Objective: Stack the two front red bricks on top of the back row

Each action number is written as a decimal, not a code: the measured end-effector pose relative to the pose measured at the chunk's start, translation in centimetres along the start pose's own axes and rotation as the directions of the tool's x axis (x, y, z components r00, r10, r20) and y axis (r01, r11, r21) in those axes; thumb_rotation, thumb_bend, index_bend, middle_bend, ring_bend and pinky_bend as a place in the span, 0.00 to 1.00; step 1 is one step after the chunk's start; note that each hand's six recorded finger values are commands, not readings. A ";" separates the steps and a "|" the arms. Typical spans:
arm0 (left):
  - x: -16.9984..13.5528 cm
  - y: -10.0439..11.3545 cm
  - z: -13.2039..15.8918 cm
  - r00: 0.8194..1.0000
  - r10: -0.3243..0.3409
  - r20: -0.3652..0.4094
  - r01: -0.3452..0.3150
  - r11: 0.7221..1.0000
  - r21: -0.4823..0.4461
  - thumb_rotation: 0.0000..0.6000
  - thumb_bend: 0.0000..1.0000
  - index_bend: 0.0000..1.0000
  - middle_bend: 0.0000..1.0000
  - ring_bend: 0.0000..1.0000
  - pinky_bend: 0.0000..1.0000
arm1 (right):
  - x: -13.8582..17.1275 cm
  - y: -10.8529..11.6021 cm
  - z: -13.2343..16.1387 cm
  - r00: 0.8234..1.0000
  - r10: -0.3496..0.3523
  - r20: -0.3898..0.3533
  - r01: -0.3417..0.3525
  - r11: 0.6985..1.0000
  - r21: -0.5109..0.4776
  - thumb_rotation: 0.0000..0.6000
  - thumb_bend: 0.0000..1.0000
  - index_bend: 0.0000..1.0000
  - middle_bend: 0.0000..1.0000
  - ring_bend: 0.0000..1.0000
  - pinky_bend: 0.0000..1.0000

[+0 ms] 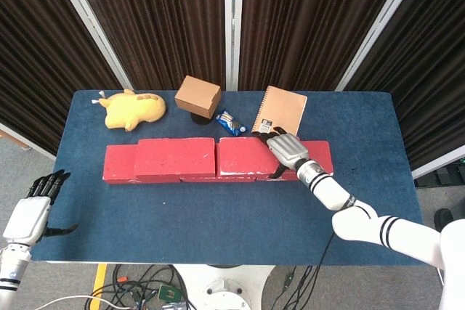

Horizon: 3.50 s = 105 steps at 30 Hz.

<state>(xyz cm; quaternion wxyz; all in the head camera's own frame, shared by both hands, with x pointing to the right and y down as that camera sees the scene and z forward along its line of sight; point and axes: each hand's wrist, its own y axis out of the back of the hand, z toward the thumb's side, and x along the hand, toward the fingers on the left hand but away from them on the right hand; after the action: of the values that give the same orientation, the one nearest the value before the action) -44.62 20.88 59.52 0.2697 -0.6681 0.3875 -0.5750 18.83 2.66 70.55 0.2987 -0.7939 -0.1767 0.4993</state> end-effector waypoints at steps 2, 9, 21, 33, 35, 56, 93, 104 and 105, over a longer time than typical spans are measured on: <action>0.0 0.0 0.0 1.000 0.000 -0.001 0.000 1.000 -0.001 1.00 0.00 0.00 0.00 0.00 0.00 | -0.2 0.1 0.1 1.000 0.001 -0.001 -0.001 1.000 -0.001 1.00 0.05 0.00 0.25 0.18 0.00; 0.0 0.0 -0.1 1.000 -0.002 0.001 0.002 1.000 -0.002 1.00 0.00 0.00 0.00 0.00 0.00 | -0.7 -0.1 0.4 1.000 0.014 -0.002 -0.014 1.000 0.003 1.00 0.05 0.00 0.25 0.18 0.00; 0.0 0.0 -0.4 1.000 -0.002 -0.003 0.002 1.000 -0.007 1.00 0.00 0.00 0.00 0.00 0.00 | -1.1 -1.1 0.9 1.000 0.023 -0.007 -0.023 1.000 0.004 1.00 0.05 0.00 0.24 0.18 0.00; 0.0 0.1 -0.3 1.000 -0.005 0.000 0.005 1.000 -0.006 1.00 0.00 0.00 0.00 0.00 0.00 | -1.4 -0.8 0.8 1.000 0.021 -0.002 -0.021 1.000 0.004 1.00 0.05 0.00 0.24 0.18 0.00; 0.1 0.1 -0.3 1.000 -0.004 0.000 0.004 1.000 -0.007 1.00 0.00 0.00 0.00 0.00 0.00 | -1.5 -0.7 0.8 1.000 0.023 -0.003 -0.023 1.000 0.006 1.00 0.05 0.00 0.24 0.18 0.00; 0.1 0.3 -0.5 1.000 -0.006 -0.006 0.006 1.000 -0.008 1.00 0.00 0.00 0.00 0.00 0.00 | -2.3 -0.6 1.3 0.999 0.041 -0.020 -0.041 0.999 0.005 1.00 0.05 0.00 0.24 0.18 0.00; 0.1 0.1 -1.0 1.000 -0.014 -0.014 0.014 1.000 -0.028 1.00 0.00 0.00 0.00 0.00 0.00 | -2.3 -0.9 1.4 0.998 0.052 -0.024 -0.053 0.998 -0.020 1.00 0.00 0.00 0.00 0.00 0.00; 0.1 0.1 -1.0 1.000 -0.014 -0.015 0.013 0.999 -0.031 1.00 0.00 0.00 0.00 0.00 0.00 | -1.4 -0.1 1.4 0.999 0.013 -0.036 -0.015 0.999 -0.039 1.00 0.00 0.00 0.00 0.00 0.00; 0.1 0.1 -1.0 1.000 -0.013 -0.015 0.012 0.999 -0.031 1.00 0.00 0.00 0.00 0.00 0.00 | -1.2 0.1 1.4 0.999 0.009 -0.038 -0.011 0.999 -0.043 1.00 0.00 0.00 0.00 0.00 0.00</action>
<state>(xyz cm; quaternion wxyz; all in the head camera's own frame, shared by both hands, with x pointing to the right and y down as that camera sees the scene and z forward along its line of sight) -45.58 20.80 59.66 0.2531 -0.6703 0.3941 -0.5756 16.99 2.26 70.86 0.2824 -0.8104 -0.1776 0.4816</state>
